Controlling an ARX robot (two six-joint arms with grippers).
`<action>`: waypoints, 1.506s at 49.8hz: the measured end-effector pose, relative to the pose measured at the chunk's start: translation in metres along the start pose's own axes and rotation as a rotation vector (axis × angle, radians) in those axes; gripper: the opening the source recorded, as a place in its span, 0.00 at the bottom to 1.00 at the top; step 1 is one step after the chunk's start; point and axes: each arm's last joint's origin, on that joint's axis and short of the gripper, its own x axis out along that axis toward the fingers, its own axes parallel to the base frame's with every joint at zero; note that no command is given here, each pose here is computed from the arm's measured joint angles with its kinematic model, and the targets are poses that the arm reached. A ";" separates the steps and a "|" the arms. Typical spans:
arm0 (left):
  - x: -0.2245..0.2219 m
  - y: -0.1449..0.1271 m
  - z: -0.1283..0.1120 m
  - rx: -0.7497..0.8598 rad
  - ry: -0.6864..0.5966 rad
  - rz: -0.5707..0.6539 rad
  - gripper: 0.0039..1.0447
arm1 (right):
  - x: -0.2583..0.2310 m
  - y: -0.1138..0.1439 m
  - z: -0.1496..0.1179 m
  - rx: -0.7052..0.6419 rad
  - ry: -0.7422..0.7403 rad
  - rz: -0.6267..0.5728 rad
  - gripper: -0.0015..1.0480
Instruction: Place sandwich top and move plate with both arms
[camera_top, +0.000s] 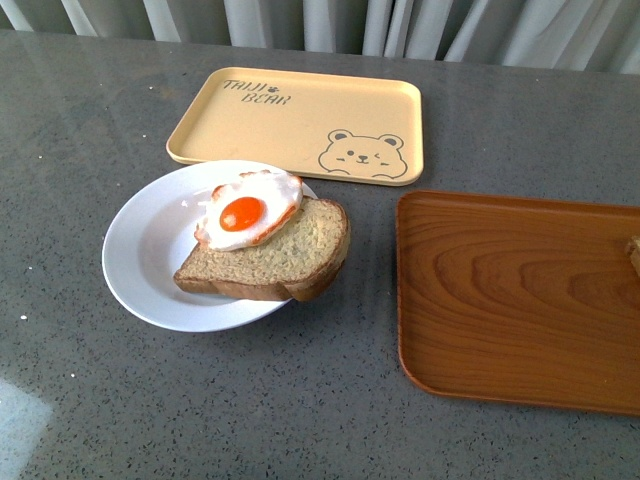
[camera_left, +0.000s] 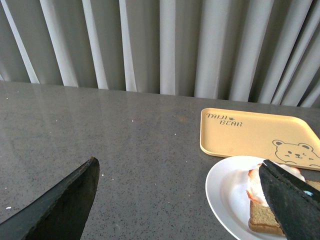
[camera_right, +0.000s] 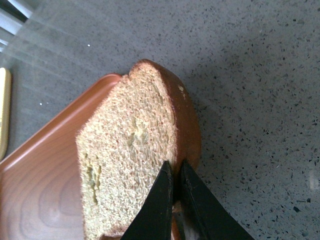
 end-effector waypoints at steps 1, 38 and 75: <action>0.000 0.000 0.000 0.000 0.000 0.000 0.92 | -0.001 0.000 0.001 0.001 -0.002 0.002 0.02; 0.000 0.000 0.000 0.000 0.000 0.000 0.92 | -0.014 0.176 0.006 0.029 -0.058 0.342 0.02; 0.000 0.000 0.000 0.000 0.000 0.000 0.92 | 0.033 0.350 -0.135 0.004 0.075 0.493 0.02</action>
